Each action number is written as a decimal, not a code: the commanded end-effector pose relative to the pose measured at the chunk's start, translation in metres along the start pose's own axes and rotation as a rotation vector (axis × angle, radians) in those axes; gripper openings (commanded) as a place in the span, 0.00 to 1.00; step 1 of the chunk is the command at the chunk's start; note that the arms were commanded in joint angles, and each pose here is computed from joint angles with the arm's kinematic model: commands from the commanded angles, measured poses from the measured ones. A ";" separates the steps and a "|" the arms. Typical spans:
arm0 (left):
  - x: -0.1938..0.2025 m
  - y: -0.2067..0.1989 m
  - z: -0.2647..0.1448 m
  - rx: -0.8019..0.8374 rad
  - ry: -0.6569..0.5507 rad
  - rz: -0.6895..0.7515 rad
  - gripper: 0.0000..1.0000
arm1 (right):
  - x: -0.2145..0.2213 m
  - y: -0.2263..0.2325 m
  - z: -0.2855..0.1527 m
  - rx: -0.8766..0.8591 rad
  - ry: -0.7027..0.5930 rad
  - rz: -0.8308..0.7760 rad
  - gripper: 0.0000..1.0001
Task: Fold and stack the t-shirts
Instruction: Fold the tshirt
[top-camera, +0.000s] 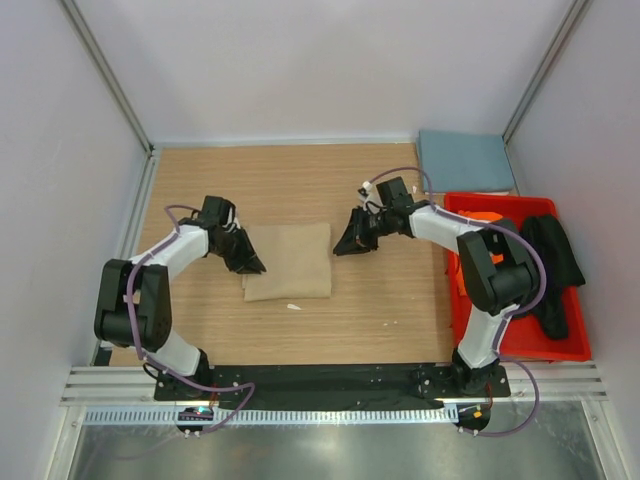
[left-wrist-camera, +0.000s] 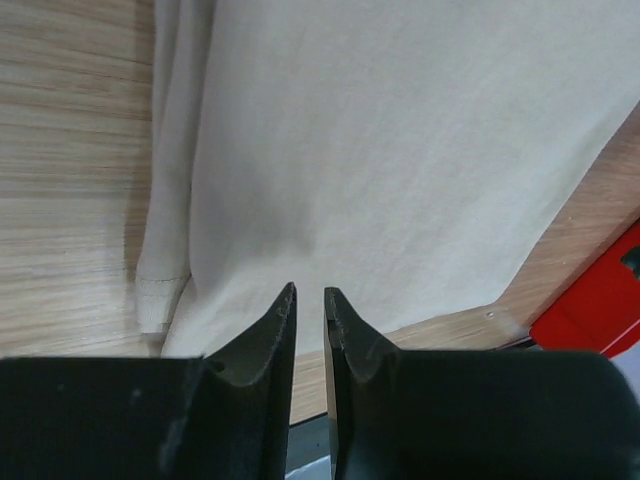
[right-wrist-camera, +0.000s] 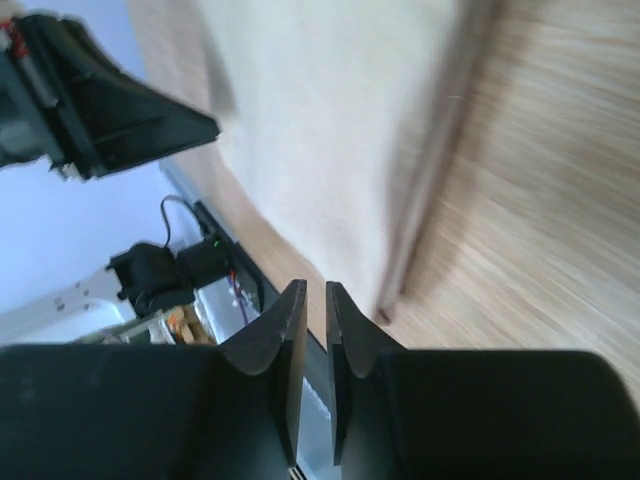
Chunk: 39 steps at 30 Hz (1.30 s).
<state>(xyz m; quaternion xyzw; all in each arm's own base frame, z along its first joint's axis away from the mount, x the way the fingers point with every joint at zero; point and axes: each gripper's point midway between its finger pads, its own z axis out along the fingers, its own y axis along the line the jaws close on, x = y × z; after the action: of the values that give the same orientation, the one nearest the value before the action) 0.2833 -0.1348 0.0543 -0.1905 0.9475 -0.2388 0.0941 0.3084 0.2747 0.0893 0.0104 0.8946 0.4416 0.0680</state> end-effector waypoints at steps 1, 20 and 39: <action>-0.016 -0.006 -0.010 0.042 -0.071 -0.007 0.16 | 0.012 0.060 0.014 -0.212 0.093 -0.129 0.18; 0.003 0.070 0.027 -0.194 0.003 -0.060 0.04 | 0.092 -0.019 0.066 -0.031 0.386 -0.124 0.12; 0.035 -0.108 0.045 0.404 0.137 0.002 0.04 | 0.066 0.013 0.071 -0.102 0.301 -0.086 0.13</action>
<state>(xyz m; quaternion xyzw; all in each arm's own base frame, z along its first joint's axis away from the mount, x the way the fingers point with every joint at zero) 0.2874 -0.2257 0.0557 -0.1544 0.9111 -0.3758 0.0697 0.2429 0.3375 0.0505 -0.1002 0.8774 0.4662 -0.0537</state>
